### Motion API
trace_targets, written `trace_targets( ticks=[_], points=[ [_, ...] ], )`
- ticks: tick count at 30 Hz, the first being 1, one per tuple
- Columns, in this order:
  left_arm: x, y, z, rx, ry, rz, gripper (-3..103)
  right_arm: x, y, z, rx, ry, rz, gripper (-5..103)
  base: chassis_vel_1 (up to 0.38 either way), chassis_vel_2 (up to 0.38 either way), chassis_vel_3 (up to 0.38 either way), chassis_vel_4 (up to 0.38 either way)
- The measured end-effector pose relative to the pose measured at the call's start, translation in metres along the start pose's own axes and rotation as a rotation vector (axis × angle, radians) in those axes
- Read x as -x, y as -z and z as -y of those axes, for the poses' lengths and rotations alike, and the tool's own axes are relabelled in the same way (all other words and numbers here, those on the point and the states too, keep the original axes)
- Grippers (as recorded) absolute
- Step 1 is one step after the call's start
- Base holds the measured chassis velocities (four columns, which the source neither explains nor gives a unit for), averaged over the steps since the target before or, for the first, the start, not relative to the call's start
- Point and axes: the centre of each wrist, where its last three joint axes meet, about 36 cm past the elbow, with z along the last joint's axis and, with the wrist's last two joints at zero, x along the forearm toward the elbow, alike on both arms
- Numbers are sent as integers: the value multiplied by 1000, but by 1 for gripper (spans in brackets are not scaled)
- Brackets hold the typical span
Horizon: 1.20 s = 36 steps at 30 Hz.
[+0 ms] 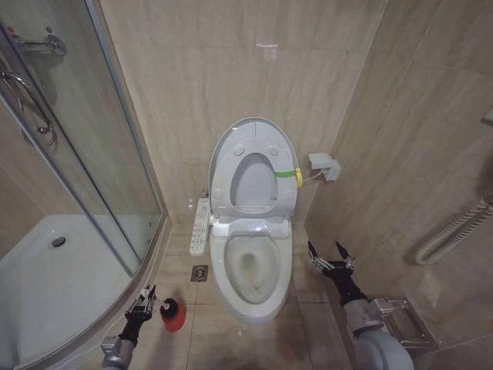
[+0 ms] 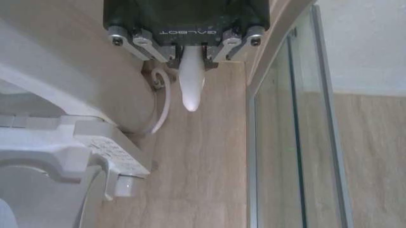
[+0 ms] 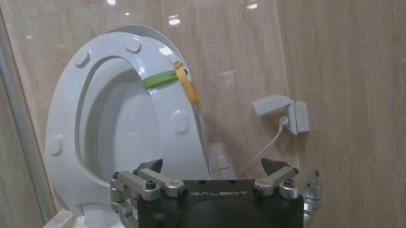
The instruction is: Open the toilet lid, clean the toilet bowl with a toilet brush, close the toilet lid, and flush.
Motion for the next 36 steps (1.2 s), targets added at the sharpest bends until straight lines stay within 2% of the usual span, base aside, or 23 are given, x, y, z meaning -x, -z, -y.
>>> trace_targets(
  ticks=[6,12,24,36],
  points=[
    [2,-10,0,0,3,-16,22,0,0,0,0,0,0,100,0,0,0,0],
    [8,-22,-8,7,18,-32,22,0,0,0,0,0,0,100,0,0,0,0],
    [17,-34,-5,-37,20,-40,22,0,0,0,0,0,0,100,0,0,0,0],
    [22,-47,-1,-52,21,-72,22,0,0,0,0,0,0,100,0,0,0,0]
  ],
)
